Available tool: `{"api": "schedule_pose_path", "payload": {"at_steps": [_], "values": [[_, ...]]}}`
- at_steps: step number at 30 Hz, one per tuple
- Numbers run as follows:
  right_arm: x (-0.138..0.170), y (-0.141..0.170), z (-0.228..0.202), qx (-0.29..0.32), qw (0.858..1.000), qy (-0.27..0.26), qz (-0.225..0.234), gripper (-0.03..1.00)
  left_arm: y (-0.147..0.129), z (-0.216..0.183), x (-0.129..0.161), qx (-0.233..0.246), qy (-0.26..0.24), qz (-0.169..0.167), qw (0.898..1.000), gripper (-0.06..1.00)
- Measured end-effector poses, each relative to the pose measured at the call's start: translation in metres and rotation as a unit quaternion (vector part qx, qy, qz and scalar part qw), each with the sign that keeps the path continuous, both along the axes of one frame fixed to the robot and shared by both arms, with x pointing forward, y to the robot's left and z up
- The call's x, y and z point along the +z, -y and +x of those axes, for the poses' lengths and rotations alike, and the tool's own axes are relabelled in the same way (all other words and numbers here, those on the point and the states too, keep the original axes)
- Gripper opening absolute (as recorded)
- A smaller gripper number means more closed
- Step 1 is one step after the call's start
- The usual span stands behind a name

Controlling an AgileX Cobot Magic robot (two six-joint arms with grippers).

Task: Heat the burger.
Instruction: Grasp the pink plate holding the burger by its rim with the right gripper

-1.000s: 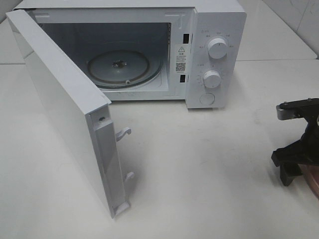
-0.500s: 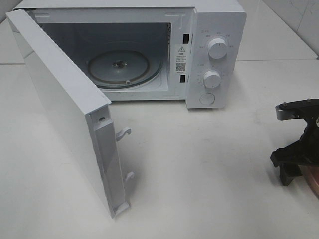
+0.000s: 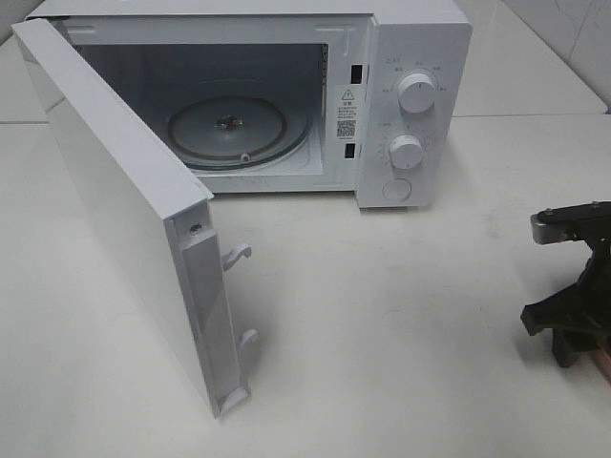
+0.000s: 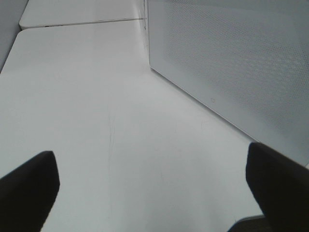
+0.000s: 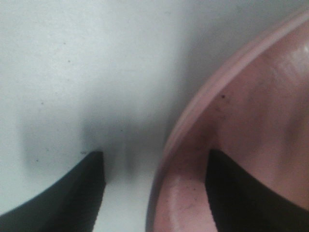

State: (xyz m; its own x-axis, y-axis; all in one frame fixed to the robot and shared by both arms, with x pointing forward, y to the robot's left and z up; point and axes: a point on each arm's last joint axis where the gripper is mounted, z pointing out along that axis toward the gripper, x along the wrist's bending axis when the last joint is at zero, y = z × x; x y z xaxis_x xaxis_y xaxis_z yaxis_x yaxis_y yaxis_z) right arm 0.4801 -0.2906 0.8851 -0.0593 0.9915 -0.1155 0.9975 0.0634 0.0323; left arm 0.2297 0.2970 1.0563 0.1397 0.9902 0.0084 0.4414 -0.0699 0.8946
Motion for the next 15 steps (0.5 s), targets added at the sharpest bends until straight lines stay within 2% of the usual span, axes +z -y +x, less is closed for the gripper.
{"api": "schedule_pose_path", "payload": {"at_steps": [1, 2, 3, 4, 5, 7, 8, 15], "values": [[0.0, 0.0, 0.0, 0.0, 1.0, 0.0, 0.0, 0.6, 0.0, 0.0, 0.0, 0.0, 0.0, 0.0, 1.0, 0.97], [-0.0002, 0.0006, -0.0013, -0.002, 1.0, 0.001, -0.003, 0.56, 0.0, 0.0, 0.0, 0.0, 0.0, 0.0, 1.0, 0.97], [-0.0009, 0.0019, -0.0025, -0.004, 1.0, 0.003, -0.009, 0.48, 0.0, 0.0, 0.0, 0.0, 0.0, 0.0, 1.0, 0.97], [-0.0009, 0.0019, -0.0025, -0.004, 1.0, 0.003, -0.009, 0.48, 0.0, 0.0, 0.0, 0.0, 0.0, 0.0, 1.0, 0.97], [-0.001, 0.0032, -0.0026, -0.01, 1.0, 0.005, -0.016, 0.37, 0.0, 0.0, 0.0, 0.0, 0.0, 0.0, 1.0, 0.97], [-0.001, 0.0035, -0.0025, -0.016, 1.0, 0.007, -0.017, 0.33, 0.0, 0.0, 0.0, 0.0, 0.0, 0.0, 1.0, 0.97], [-0.0009, 0.004, -0.0024, -0.025, 0.999, 0.009, -0.021, 0.27, 0.0, 0.0, 0.0, 0.0, 0.0, 0.0, 1.0, 0.97], [-0.0004, 0.0056, -0.0028, -0.031, 0.999, 0.008, -0.03, 0.27, 0.0, 0.0, 0.0, 0.0, 0.0, 0.0, 1.0, 0.97]]}}
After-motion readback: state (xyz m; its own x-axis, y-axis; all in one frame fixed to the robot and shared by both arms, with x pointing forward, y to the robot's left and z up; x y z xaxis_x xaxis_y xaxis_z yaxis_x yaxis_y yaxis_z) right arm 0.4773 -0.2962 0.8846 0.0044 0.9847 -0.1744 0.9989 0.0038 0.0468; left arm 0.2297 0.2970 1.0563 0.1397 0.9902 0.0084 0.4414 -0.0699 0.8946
